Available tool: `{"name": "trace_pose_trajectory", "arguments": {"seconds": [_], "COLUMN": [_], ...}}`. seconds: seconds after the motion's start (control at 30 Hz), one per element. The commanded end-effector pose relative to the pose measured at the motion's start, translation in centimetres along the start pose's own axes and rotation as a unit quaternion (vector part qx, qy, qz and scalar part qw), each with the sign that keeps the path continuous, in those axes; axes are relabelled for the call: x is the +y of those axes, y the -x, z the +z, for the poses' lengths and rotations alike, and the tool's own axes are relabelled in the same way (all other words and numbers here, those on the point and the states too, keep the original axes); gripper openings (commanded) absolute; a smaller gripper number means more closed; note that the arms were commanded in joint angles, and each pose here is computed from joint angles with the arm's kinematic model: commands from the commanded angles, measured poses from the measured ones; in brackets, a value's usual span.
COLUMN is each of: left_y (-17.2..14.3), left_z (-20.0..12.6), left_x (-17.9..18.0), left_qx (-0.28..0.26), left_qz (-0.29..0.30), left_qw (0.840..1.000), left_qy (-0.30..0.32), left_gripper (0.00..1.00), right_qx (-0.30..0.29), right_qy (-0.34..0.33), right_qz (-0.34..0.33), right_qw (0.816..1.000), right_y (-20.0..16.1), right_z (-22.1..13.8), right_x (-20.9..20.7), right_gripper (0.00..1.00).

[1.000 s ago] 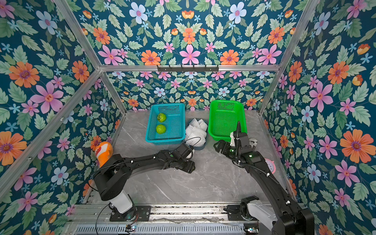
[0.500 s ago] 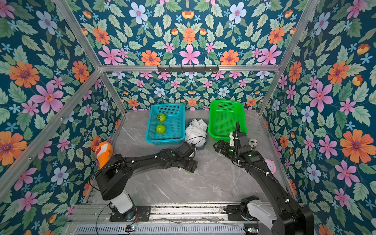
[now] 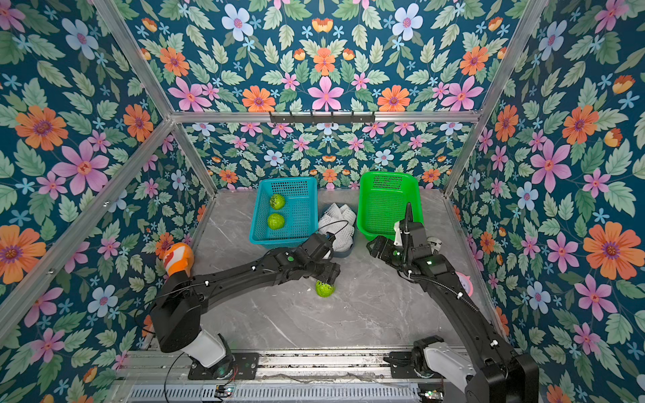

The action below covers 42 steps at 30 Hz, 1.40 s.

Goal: Sleeve custard apples in foam nets
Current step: Place the custard apple at the center of the board, then pick up the foam net from the storage box.

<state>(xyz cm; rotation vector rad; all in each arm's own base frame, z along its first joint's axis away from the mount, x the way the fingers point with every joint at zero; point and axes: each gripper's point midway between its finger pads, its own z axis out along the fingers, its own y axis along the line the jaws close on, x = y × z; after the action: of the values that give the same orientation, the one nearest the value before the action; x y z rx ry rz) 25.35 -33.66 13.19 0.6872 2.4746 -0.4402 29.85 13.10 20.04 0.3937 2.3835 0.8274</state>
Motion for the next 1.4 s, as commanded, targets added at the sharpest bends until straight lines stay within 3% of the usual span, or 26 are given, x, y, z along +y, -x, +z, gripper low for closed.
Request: {"name": "trace_pose_trajectory", "arguments": {"seconds": [0.0,0.2,0.3,0.47,0.67,0.87,1.37], "left_y": [1.1,2.0,0.9,-0.1,-0.9,-0.9,-1.6], "left_z": [-1.6,-4.9,-5.5,-7.0,-6.3,-6.5,-6.2], "left_x": [1.7,6.3,9.9,12.8,13.1,13.3,13.1], "left_qx": [-0.027,-0.086,-0.094,-0.126,-0.111,-0.125,-0.122], "left_qz": [-0.007,-0.079,-0.15,-0.211,-0.223,-0.236,-0.241], "left_qw": [0.999,0.99,0.981,0.965,0.965,0.96,0.96], "left_qy": [0.041,0.081,0.083,0.087,0.086,0.082,0.071], "left_gripper": [0.8,0.7,0.65,0.65,0.65,0.65,0.65], "right_qx": [0.003,0.033,0.049,0.088,0.132,0.13,0.139], "right_qy": [0.005,-0.015,-0.016,-0.063,-0.158,-0.228,-0.279], "right_qz": [-0.002,-0.049,-0.061,-0.089,-0.107,-0.132,-0.149], "right_qw": [1.0,0.998,0.997,0.99,0.973,0.956,0.939], "right_y": [0.1,-0.1,0.2,1.1,2.5,4.4,5.6], "right_z": [0.2,2.0,3.5,6.7,11.7,14.8,19.3], "right_x": [0.5,2.7,4.2,6.5,6.4,6.4,5.6], "right_gripper": [0.82,0.73,0.7,0.63,0.63,0.62,0.52]}}
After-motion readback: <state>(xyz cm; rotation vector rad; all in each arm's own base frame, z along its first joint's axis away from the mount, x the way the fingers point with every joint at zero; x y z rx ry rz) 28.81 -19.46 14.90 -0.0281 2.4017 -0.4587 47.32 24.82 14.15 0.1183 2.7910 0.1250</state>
